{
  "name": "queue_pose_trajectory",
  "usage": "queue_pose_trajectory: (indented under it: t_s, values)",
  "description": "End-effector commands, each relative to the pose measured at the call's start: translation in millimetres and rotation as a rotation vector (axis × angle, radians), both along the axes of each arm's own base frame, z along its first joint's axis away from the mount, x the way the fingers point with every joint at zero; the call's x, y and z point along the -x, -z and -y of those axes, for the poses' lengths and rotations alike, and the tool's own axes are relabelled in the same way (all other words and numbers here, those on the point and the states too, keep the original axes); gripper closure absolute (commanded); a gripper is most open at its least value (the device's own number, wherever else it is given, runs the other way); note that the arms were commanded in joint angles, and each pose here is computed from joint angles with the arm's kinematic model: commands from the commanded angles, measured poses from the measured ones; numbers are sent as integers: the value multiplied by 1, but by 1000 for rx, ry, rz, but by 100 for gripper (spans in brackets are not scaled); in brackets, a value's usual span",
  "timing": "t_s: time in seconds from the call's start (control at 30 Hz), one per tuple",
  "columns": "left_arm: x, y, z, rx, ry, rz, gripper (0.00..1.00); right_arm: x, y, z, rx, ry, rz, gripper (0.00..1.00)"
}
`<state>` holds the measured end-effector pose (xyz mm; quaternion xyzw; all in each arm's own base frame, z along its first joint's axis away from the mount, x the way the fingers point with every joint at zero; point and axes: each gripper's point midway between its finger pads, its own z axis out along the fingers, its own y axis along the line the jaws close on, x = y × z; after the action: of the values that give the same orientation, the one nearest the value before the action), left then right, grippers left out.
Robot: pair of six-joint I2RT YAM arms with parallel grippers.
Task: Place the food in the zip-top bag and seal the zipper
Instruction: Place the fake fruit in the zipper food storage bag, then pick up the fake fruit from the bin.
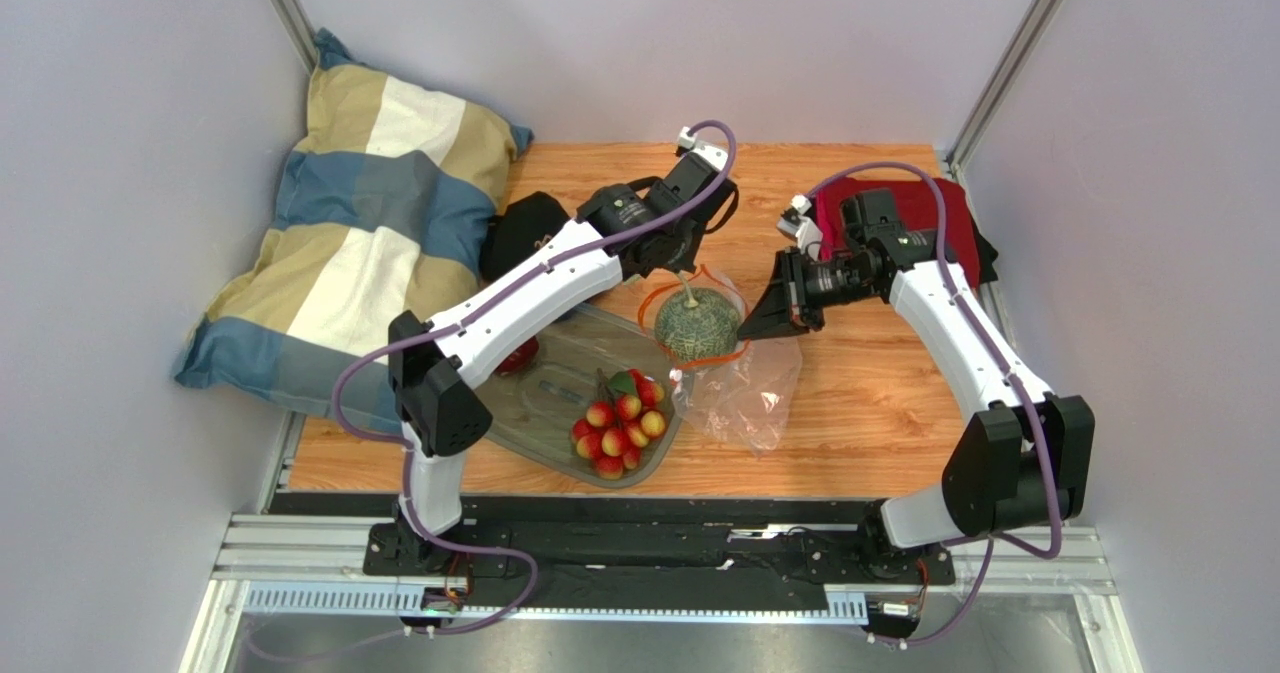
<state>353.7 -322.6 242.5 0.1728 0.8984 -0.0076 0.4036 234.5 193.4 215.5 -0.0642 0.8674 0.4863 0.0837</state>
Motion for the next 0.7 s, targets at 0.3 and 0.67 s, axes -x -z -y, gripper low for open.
queue_pose_trajectory:
  t_s: [0.3,0.67]
  values:
    - [93,-85,22,450,499,34,26,-5,-19,-4,-101,-45,41,100]
    - [59,-5,7,405,412,-217,27,-4,-13,1,-108,-51,55,100]
